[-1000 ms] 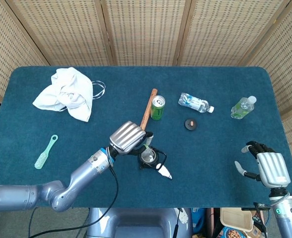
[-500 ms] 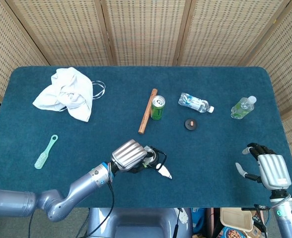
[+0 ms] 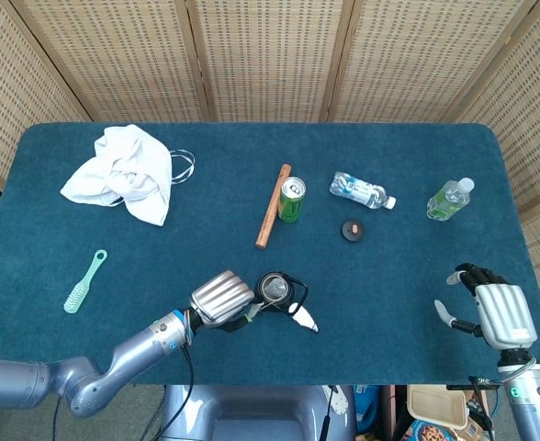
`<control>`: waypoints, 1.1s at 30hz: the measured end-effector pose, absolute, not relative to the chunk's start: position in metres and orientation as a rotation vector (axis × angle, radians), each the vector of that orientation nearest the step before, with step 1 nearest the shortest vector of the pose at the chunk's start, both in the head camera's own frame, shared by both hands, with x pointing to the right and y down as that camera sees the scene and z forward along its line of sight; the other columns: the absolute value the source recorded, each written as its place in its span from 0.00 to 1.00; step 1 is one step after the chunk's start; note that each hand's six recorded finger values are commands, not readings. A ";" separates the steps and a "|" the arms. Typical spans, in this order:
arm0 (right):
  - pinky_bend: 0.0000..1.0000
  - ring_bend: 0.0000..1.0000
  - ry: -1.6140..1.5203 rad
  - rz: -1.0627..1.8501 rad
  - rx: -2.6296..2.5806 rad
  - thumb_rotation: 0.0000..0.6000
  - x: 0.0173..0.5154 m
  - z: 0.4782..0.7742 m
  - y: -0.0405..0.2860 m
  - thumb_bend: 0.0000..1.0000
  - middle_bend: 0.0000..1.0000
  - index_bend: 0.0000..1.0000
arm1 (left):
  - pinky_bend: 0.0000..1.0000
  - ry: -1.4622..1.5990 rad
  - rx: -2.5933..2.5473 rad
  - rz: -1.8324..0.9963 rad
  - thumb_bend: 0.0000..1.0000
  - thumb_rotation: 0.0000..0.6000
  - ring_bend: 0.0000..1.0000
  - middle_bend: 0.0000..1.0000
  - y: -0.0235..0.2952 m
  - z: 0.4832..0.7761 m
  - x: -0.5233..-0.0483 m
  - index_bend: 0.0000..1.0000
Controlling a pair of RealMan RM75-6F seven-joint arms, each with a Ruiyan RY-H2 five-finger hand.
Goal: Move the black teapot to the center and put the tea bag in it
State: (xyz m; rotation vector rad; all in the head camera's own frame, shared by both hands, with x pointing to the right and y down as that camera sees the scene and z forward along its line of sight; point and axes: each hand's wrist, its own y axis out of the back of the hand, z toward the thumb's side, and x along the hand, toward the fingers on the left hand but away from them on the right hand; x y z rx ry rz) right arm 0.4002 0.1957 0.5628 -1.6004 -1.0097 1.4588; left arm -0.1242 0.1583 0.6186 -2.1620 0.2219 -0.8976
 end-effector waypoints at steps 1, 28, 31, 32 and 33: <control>0.51 0.35 -1.009 1.459 -1.601 0.41 0.400 0.563 0.196 0.50 0.37 0.43 | 0.74 0.222 -2.156 -0.902 0.51 1.00 0.75 0.76 0.158 0.620 -0.125 0.65; 0.51 0.35 -1.002 1.458 -1.601 0.43 0.396 0.562 0.192 0.50 0.37 0.43 | 0.74 0.153 -1.978 -1.046 0.49 1.00 0.74 0.74 0.157 0.641 -0.157 0.48; 0.51 0.35 -1.003 1.457 -1.601 0.43 0.396 0.562 0.192 0.50 0.37 0.43 | 0.74 0.149 -1.967 -1.056 0.47 1.00 0.73 0.74 0.156 0.641 -0.159 0.45; 0.51 0.35 -1.003 1.457 -1.601 0.43 0.396 0.562 0.192 0.50 0.37 0.43 | 0.74 0.150 -1.965 -1.058 0.47 1.00 0.73 0.74 0.156 0.640 -0.159 0.44; 0.51 0.35 -1.003 1.458 -1.601 0.43 0.396 0.562 0.192 0.50 0.37 0.43 | 0.74 0.153 -1.964 -1.060 0.46 1.00 0.73 0.74 0.155 0.640 -0.160 0.43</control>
